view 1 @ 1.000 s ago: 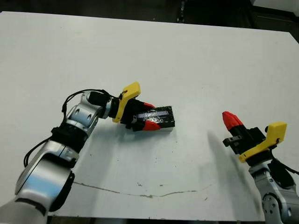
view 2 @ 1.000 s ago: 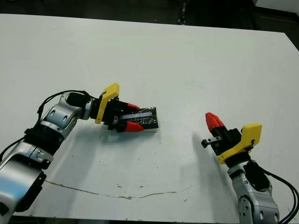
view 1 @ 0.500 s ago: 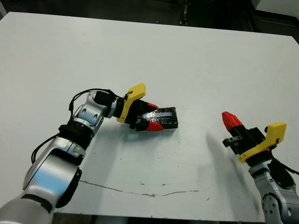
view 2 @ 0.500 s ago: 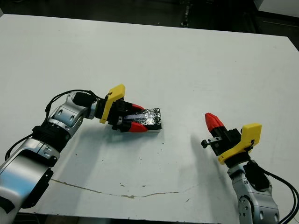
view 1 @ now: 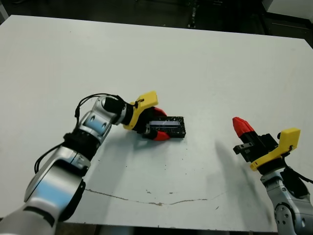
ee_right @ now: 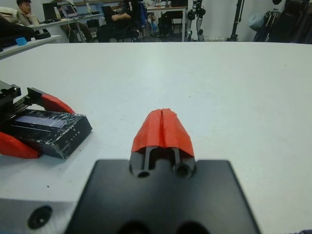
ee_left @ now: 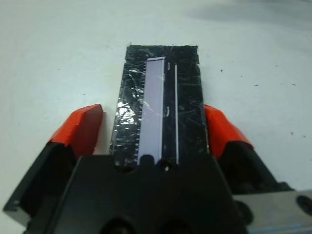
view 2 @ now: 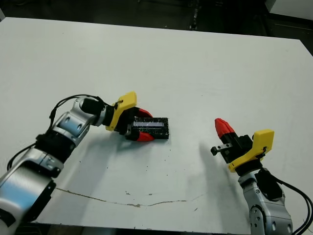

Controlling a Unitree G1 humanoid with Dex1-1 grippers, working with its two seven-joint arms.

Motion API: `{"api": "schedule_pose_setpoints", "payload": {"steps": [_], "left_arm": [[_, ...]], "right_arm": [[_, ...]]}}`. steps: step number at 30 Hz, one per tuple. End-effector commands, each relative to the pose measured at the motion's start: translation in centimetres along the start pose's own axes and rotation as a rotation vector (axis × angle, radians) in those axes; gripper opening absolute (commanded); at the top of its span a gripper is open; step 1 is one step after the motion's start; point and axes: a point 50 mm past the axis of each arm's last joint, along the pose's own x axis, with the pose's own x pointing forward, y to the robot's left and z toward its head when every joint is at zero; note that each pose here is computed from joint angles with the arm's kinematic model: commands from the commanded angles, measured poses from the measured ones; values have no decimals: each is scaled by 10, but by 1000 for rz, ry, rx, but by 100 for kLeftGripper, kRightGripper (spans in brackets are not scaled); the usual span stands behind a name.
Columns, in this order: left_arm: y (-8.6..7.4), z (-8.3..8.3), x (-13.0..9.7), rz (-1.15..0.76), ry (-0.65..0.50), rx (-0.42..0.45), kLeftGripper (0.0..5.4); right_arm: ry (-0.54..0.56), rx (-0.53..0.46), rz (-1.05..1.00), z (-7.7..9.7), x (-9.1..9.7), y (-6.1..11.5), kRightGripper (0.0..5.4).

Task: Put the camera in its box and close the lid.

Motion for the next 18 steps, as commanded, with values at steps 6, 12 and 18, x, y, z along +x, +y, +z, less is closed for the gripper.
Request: {"api": "schedule_pose_setpoints", "payload": {"steps": [6, 12, 18], "left_arm": [[-17, -21, 21, 3, 40, -54, 539], [-16, -24, 14, 1, 3, -100, 539], [-12, -27, 4, 20, -10, -121, 539]], "right_arm": [[29, 0, -13, -1, -3, -4, 0], [24, -1, -7, -1, -3, -4, 0], [25, -4, -9, -1, -3, -4, 0]]}}
